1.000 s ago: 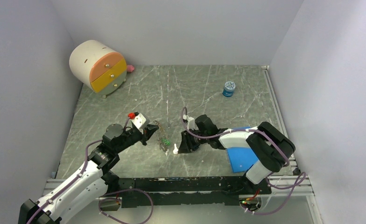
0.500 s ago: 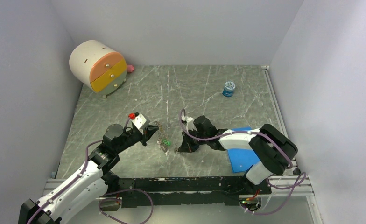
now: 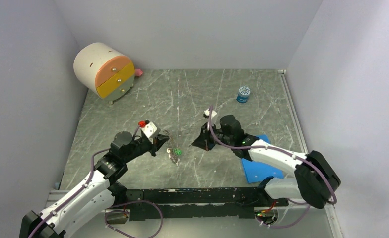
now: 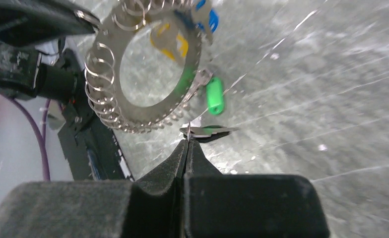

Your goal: Put the keys on the keyring

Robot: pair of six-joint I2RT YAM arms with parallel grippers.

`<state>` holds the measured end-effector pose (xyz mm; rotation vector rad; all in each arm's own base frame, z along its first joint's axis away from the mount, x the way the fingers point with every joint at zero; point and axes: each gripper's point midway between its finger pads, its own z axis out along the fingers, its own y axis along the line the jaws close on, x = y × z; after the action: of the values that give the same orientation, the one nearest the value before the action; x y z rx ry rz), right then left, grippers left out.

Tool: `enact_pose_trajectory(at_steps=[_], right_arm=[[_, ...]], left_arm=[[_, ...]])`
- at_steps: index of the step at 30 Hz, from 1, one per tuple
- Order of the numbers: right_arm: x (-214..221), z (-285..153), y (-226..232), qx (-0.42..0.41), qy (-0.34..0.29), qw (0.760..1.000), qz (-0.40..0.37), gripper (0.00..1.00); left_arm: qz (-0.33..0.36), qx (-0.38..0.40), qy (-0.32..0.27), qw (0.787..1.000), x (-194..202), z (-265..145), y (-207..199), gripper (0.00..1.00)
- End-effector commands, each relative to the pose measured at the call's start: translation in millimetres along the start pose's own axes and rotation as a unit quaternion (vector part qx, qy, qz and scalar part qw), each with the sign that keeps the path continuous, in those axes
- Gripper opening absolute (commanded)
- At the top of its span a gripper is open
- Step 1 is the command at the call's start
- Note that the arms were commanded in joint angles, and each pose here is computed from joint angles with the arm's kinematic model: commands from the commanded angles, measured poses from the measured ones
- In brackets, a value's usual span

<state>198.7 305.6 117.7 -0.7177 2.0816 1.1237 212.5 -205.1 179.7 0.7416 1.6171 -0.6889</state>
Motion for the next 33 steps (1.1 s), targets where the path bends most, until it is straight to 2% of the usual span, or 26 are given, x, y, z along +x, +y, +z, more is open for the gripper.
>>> enact_pose_trajectory(at_steps=[1, 8, 13, 18, 23, 33], right_arm=[[-46, -19, -3, 0.027, -0.07, 0.996, -0.045, 0.0], [-87, -47, -12, 0.068, -0.13, 0.983, -0.112, 0.0], [-90, -52, 4, 0.015, -0.102, 0.987, -0.124, 0.0], [-96, -55, 25, -0.038, -0.122, 0.981, -0.147, 0.0], [-92, -50, 38, -0.081, -0.097, 0.978, -0.165, 0.0], [-85, -33, 55, -0.099, -0.078, 0.967, -0.221, 0.0]], left_arm=[[0.035, 0.027, -0.037, 0.998, -34, 4, -7, 0.03], [0.051, 0.043, -0.018, 0.998, -28, 10, -8, 0.03], [0.055, 0.069, -0.017, 0.996, -27, 16, -15, 0.03], [0.066, 0.091, -0.033, 0.993, -30, 20, -21, 0.03], [0.079, 0.096, -0.05, 0.991, -32, 19, -23, 0.03], [0.07, 0.125, -0.037, 0.989, -18, 20, -32, 0.03]])
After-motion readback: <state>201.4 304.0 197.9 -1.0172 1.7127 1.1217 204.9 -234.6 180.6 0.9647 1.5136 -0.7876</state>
